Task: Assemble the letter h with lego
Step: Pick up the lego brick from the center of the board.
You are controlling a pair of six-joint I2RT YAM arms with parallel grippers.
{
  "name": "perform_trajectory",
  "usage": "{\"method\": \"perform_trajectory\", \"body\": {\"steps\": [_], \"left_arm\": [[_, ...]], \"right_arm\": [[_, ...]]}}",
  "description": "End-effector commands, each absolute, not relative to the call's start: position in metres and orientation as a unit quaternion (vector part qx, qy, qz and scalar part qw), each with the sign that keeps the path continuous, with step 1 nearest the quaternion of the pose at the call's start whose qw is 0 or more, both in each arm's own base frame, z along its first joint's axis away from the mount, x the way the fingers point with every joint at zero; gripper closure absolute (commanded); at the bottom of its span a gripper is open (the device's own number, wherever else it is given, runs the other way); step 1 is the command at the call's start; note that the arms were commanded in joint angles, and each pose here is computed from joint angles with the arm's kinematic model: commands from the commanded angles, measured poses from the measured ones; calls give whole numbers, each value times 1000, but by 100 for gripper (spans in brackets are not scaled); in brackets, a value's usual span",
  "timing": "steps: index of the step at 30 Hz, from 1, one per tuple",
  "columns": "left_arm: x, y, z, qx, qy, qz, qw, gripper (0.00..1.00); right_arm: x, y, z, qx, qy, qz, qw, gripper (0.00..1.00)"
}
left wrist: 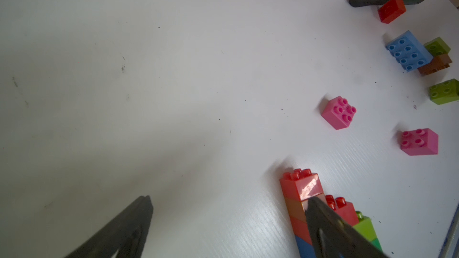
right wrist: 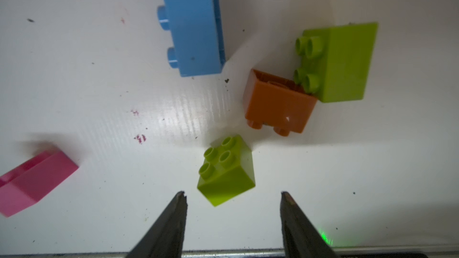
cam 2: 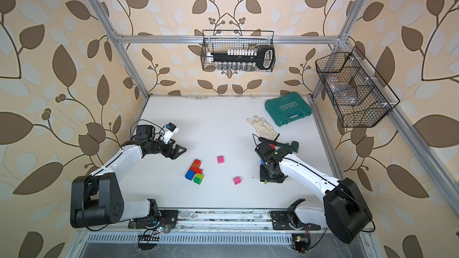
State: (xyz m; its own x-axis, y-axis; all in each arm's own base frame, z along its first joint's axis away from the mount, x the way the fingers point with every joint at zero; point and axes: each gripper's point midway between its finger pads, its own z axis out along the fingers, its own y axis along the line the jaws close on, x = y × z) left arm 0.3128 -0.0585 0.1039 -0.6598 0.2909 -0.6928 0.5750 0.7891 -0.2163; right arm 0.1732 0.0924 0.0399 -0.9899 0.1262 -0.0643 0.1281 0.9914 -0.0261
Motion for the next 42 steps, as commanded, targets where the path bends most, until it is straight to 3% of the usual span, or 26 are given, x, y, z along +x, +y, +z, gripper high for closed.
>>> {"method": "perform_trajectory", "body": {"steps": [1,7,14,21,28,31,35,42], "left_arm": [[314,-65,114,264,876,-221,339,1],[313,-67,115,266,874,-228,337,1],[310,-69,114,268,874,-234,331,1],[312,-70,114,267,874,-241,326,1],[313,-70,114,265,875,-246,323,1],[313,-71,114,264,874,-248,323,1],[312,-70,114,263,876,-246,321,1],[314,-71,113,259,877,-252,316,1]], "right_arm": [[183,95,29,60,997,-23,38,45],[194,107,16,40,999,-12,29,54],[184,122,14,7,1000,-26,-1,55],[172,147,15,-7,1000,-1,-6,54],[182,136,15,-10,999,-38,16,55],[188,139,16,15,999,-31,31,47],[194,156,20,53,997,21,51,47],[193,143,20,81,995,-7,57,59]]}}
